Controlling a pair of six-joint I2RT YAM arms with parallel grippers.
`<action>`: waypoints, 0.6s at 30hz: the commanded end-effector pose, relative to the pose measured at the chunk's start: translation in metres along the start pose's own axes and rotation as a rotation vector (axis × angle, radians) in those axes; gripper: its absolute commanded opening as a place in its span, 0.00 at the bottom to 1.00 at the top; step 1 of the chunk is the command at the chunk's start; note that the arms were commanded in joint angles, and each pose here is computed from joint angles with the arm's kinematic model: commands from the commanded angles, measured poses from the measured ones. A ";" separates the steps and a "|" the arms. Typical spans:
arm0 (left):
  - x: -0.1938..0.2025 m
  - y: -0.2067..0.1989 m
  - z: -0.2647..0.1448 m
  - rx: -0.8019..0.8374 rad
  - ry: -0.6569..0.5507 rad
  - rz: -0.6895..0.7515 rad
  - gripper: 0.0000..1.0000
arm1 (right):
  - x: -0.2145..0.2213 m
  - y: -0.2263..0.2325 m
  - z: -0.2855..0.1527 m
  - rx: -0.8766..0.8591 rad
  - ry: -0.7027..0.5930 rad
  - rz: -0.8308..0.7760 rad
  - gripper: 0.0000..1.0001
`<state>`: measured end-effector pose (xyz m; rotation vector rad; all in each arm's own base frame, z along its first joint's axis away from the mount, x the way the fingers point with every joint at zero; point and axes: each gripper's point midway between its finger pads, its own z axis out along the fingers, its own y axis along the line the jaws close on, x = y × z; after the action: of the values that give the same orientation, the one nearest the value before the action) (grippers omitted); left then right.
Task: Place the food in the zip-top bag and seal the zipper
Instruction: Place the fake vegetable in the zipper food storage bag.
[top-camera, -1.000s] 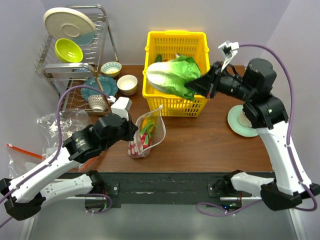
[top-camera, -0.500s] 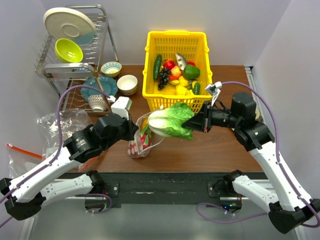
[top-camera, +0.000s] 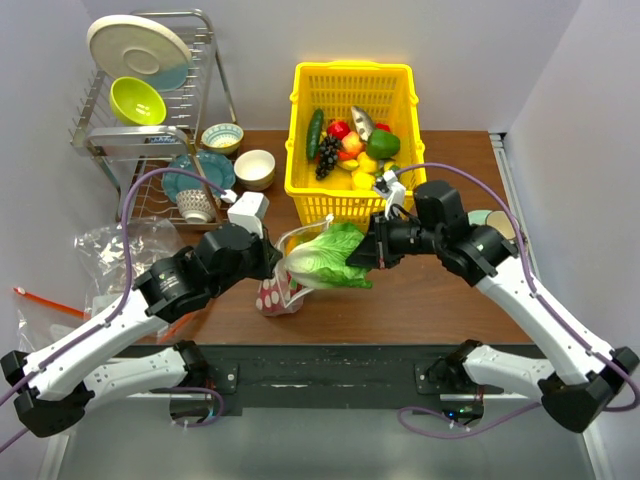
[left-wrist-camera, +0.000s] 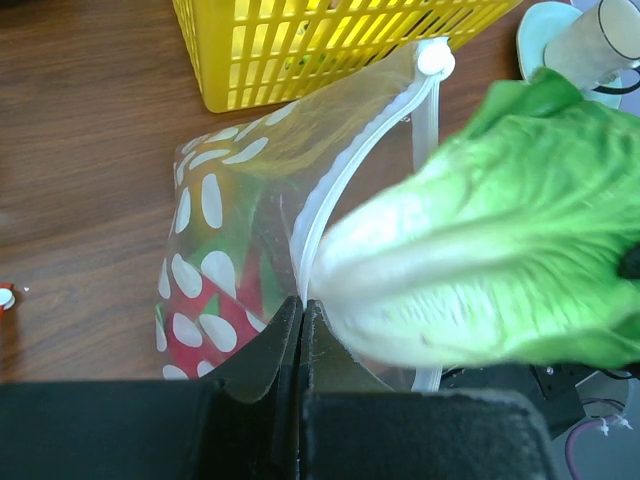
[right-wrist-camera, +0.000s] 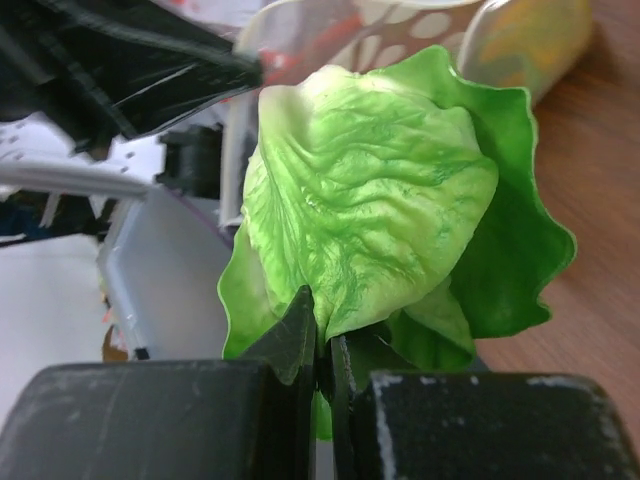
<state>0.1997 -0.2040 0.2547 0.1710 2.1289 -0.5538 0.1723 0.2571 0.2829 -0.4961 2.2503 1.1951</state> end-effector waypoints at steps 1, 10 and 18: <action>-0.026 -0.016 -0.006 0.056 -0.071 -0.045 0.00 | -0.021 -0.012 -0.005 0.136 -0.049 -0.056 0.00; -0.023 -0.024 0.002 0.083 -0.057 -0.045 0.00 | -0.033 0.021 0.026 0.071 -0.014 -0.101 0.00; -0.028 -0.035 0.005 0.123 -0.062 -0.046 0.00 | -0.019 0.046 0.063 0.061 0.081 -0.153 0.00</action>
<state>0.2025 -0.2193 0.2511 0.1956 2.1409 -0.5921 0.1791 0.3195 0.2837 -0.6566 2.3080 1.0484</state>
